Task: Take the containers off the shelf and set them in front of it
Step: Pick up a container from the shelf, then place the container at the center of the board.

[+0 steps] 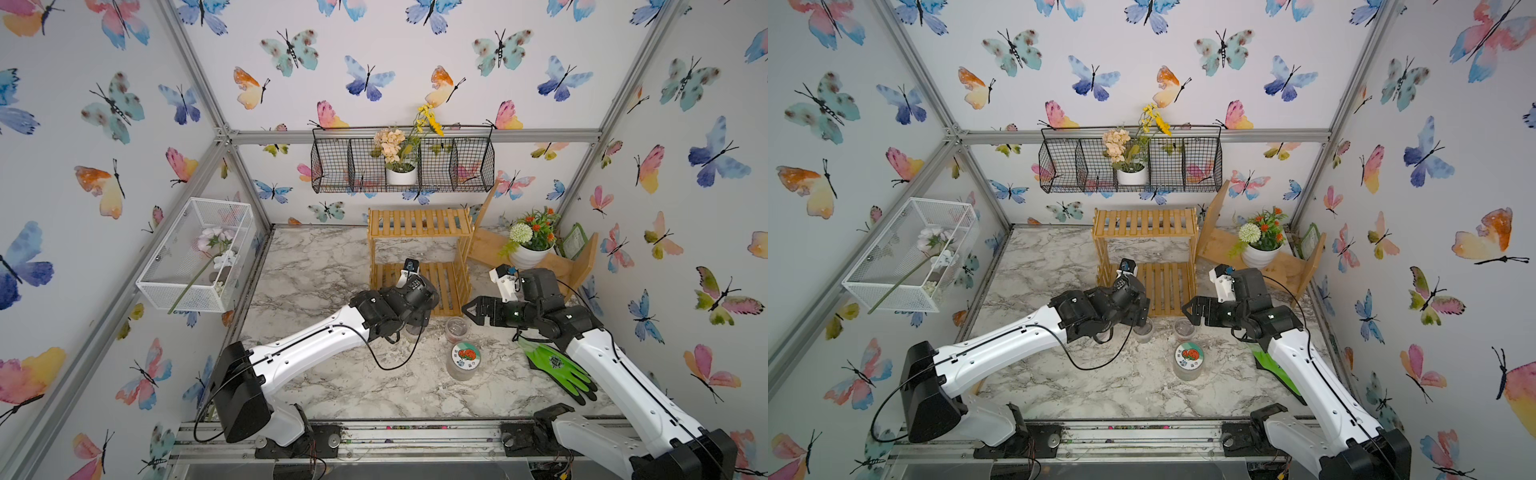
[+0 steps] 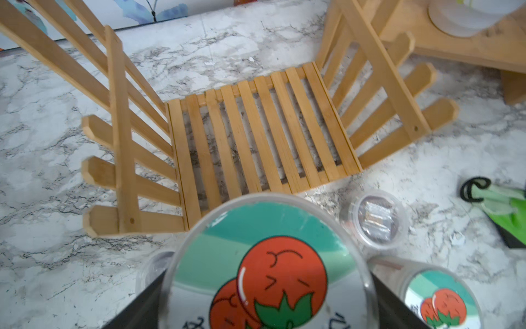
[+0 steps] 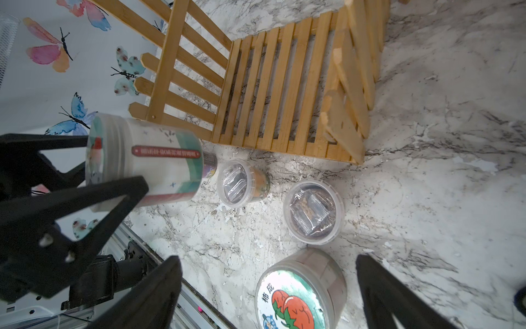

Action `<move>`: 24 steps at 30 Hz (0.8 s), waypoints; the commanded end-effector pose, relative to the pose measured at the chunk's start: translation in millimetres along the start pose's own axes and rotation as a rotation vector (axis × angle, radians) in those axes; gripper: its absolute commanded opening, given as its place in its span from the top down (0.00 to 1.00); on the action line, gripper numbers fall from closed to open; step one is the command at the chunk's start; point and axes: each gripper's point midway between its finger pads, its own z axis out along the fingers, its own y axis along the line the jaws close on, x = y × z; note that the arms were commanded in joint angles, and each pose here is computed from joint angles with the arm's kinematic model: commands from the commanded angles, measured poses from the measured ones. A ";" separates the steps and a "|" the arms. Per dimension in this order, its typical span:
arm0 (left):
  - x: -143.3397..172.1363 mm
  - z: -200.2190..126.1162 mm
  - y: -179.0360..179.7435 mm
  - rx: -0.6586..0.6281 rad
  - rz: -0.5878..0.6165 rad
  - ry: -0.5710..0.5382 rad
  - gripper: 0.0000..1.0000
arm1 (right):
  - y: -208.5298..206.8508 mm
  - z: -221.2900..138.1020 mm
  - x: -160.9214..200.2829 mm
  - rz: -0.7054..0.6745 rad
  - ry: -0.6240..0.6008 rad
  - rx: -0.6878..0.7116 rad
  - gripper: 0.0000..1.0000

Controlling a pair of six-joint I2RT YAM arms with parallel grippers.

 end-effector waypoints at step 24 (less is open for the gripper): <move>89.0 -6.4 -39.3 0.123 0.107 0.043 0.29 | 1.7 -2.5 12.1 0.011 0.010 -0.031 0.02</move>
